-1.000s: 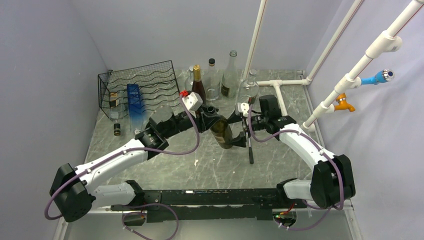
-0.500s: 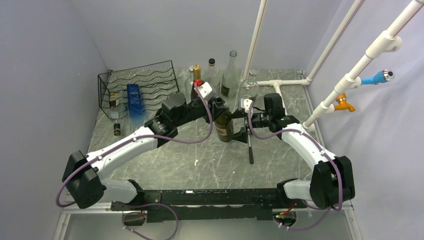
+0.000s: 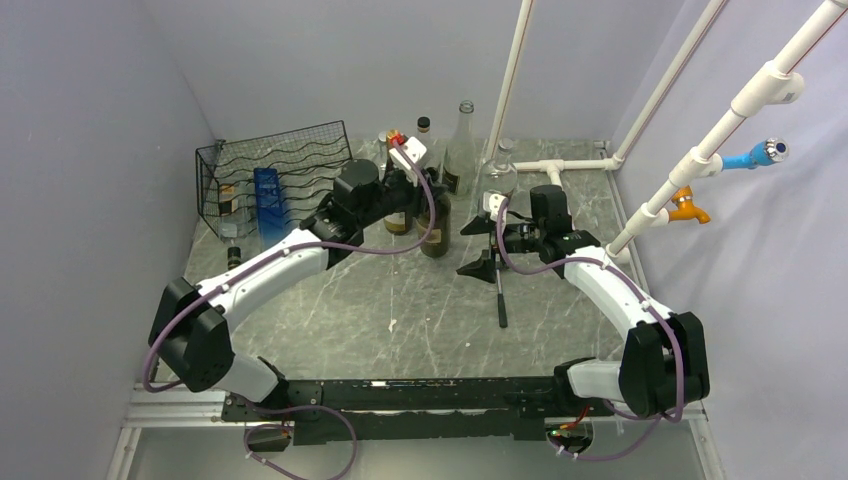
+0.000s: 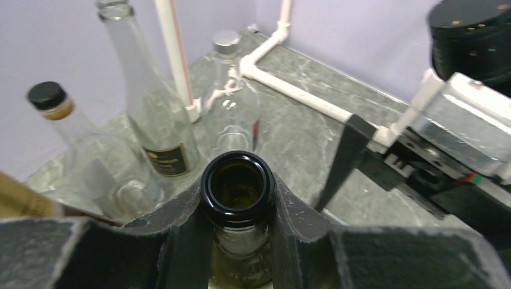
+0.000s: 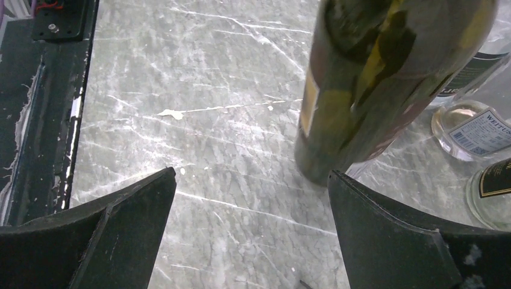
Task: Take the wine bottle off the wine rack
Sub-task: Place the wine bottle at the center of the board.
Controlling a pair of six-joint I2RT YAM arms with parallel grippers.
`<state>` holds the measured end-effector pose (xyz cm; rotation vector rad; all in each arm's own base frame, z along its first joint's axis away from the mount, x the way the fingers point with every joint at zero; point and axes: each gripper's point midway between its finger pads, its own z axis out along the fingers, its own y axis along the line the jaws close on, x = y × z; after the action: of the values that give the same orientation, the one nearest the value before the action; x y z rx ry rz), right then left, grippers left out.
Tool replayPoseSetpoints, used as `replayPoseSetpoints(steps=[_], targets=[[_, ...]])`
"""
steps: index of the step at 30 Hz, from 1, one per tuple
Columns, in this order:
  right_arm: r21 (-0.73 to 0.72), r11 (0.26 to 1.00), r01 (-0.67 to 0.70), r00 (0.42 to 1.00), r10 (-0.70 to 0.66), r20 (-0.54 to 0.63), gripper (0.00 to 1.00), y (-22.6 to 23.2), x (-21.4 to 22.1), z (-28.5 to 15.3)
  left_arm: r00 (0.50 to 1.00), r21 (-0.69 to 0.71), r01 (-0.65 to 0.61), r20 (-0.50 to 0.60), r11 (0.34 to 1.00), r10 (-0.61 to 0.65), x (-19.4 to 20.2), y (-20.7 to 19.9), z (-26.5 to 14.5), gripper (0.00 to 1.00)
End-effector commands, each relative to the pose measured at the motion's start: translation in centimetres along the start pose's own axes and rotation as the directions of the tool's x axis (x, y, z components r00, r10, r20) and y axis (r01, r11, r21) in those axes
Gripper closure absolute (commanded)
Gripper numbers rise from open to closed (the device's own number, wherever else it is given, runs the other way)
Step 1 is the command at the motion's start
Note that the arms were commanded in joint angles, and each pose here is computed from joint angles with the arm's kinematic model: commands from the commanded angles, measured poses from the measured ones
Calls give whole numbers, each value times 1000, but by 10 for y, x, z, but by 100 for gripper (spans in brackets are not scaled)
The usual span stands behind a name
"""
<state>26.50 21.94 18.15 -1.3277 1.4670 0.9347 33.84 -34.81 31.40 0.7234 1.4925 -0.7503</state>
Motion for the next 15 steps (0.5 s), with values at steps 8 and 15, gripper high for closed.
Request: replayPoseSetpoints(steps=[8,15], targets=[[-18,1000,0,999,0,34,0,-1,-12,-1,967,-99,-76,237,992,98,-90,25,8,100],[-17,1000,3,999,-2,33,0,-1,-12,-2,969,-156,-63,227,986,97,-89,43,22,100]])
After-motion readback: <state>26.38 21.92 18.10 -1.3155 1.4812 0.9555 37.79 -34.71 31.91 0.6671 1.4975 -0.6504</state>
